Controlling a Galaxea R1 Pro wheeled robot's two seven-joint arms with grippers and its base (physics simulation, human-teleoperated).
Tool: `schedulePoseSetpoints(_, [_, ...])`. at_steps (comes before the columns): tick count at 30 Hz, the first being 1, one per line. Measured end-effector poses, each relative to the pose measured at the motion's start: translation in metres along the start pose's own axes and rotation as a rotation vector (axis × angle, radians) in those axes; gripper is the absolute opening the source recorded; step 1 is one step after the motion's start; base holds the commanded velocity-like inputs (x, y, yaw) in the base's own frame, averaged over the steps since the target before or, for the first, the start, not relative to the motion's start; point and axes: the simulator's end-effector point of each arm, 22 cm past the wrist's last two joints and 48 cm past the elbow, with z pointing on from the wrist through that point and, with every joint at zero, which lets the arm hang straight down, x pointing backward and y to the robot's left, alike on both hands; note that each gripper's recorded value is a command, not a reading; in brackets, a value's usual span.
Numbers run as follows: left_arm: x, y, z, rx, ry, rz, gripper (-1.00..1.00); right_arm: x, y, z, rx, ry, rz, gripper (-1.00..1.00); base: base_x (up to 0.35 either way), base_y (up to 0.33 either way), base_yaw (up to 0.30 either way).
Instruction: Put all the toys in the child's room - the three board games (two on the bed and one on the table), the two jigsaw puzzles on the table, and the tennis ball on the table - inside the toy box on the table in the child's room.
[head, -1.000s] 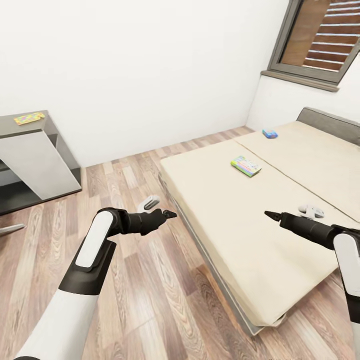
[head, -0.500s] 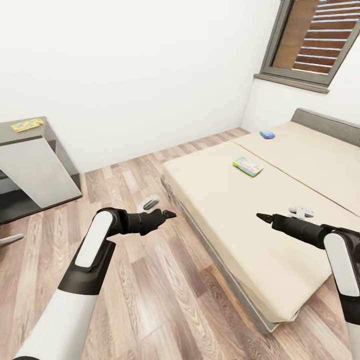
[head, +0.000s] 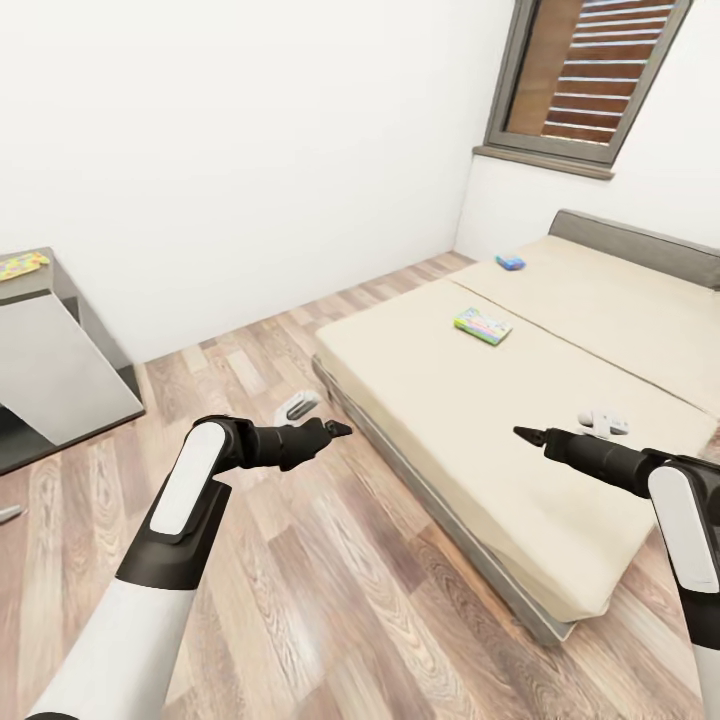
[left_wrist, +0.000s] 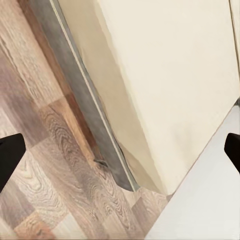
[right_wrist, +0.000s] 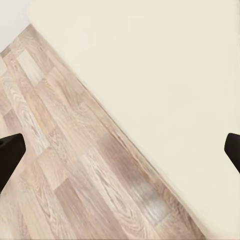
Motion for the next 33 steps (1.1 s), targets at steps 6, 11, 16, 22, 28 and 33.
schedulePoseSetpoints(6, [-0.001,0.002,-0.001,-0.004,-0.003,0.002,1.00,-0.001,0.000,-0.001,0.001,-0.001,-0.001,1.00,0.128,0.323,-0.274])
schedulePoseSetpoints(11, [-0.002,0.002,-0.003,-0.006,-0.005,0.004,1.00,-0.001,0.000,-0.001,0.002,-0.003,-0.002,1.00,0.161,0.316,-0.279])
schedulePoseSetpoints(16, [-0.003,0.002,-0.004,-0.007,-0.007,0.007,1.00,-0.003,0.001,-0.002,0.002,-0.006,-0.003,1.00,0.186,0.304,-0.279])
schedulePoseSetpoints(22, [-0.003,0.001,-0.006,-0.007,-0.010,0.010,1.00,-0.004,0.001,-0.004,0.005,-0.008,-0.005,1.00,0.218,0.281,-0.277])
schedulePoseSetpoints(28, [-0.004,0.000,-0.008,-0.007,-0.013,0.013,1.00,-0.006,-0.005,-0.005,0.038,-0.011,-0.009,1.00,0.245,0.260,-0.276])
schedulePoseSetpoints(33, [-0.004,-0.002,-0.009,-0.006,-0.014,0.017,1.00,-0.008,-0.014,-0.005,0.085,-0.013,-0.009,1.00,0.256,0.248,-0.275])
